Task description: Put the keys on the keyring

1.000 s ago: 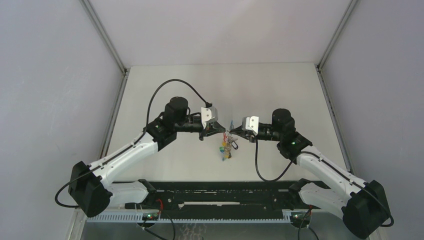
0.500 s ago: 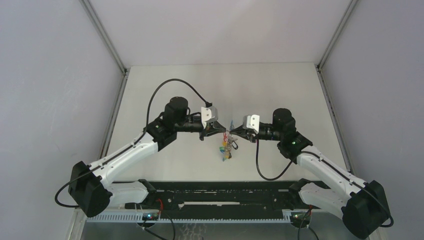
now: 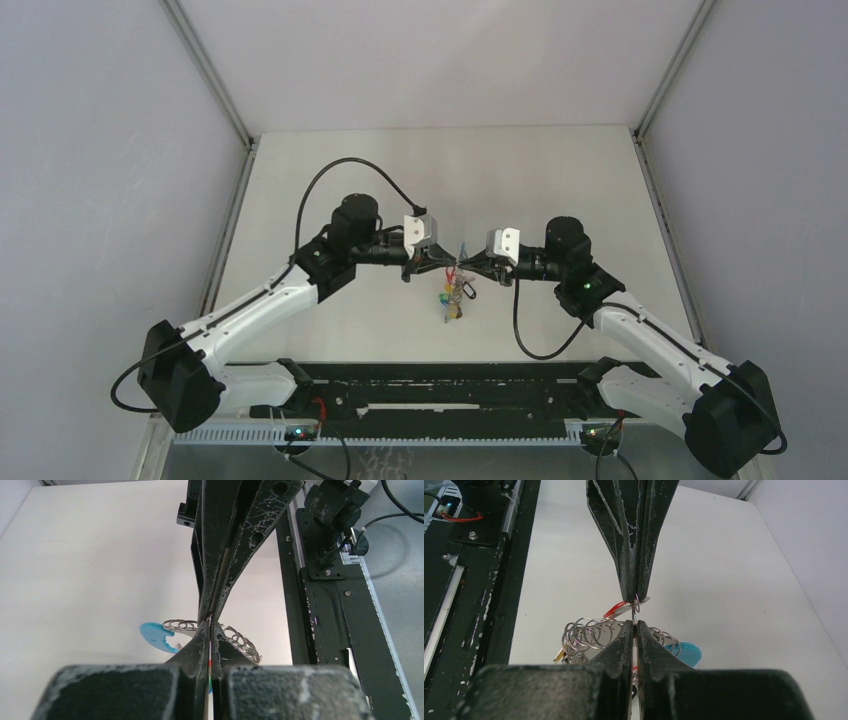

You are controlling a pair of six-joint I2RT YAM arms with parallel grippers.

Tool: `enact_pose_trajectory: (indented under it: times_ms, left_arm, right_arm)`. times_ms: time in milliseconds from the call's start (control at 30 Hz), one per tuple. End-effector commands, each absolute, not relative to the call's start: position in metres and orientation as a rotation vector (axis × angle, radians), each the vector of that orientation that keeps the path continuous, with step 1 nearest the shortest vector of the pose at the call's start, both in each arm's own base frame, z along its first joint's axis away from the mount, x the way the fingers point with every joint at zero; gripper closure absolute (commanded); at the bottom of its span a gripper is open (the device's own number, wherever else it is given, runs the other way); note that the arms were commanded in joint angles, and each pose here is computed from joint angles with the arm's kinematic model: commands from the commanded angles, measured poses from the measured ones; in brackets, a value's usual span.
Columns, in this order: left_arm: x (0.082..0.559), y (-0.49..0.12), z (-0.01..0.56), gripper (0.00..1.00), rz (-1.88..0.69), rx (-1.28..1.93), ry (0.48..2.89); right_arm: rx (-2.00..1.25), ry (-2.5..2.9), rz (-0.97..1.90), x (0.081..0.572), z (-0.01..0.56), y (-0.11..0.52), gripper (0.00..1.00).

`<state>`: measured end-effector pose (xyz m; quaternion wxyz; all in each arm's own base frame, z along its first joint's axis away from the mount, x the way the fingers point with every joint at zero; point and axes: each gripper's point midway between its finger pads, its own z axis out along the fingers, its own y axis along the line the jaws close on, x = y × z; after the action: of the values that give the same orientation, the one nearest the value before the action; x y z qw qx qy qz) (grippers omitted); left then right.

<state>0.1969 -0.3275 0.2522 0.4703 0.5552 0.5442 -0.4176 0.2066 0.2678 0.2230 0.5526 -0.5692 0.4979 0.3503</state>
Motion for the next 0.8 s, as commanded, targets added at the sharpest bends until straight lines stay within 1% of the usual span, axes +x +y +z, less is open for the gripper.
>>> enact_pose_trajectory:
  times_ms: [0,267,533,767]
  left_arm:
    - [0.1910,-0.3325,0.2547,1.00,-1.049,1.381,1.310]
    - [0.1966,-0.3258,0.2488,1.00,-0.979,1.384,1.346]
    - [0.1943,-0.3252,0.2501,1.00,-0.988,1.387,1.345]
    - [0.1952,-0.3227,0.2573,1.00,-0.987,1.326,1.344]
  right_arm:
    - [-1.310,0.985,0.792,0.2071,0.2766,0.2732,1.00]
    - [-1.285,0.981,0.777,0.2085,0.2785,0.2686,1.00]
    - [-1.301,0.972,0.779,0.2074,0.2750,0.2684,1.00]
    - [-1.283,0.981,0.764,0.2119,0.2745,0.2655,1.00]
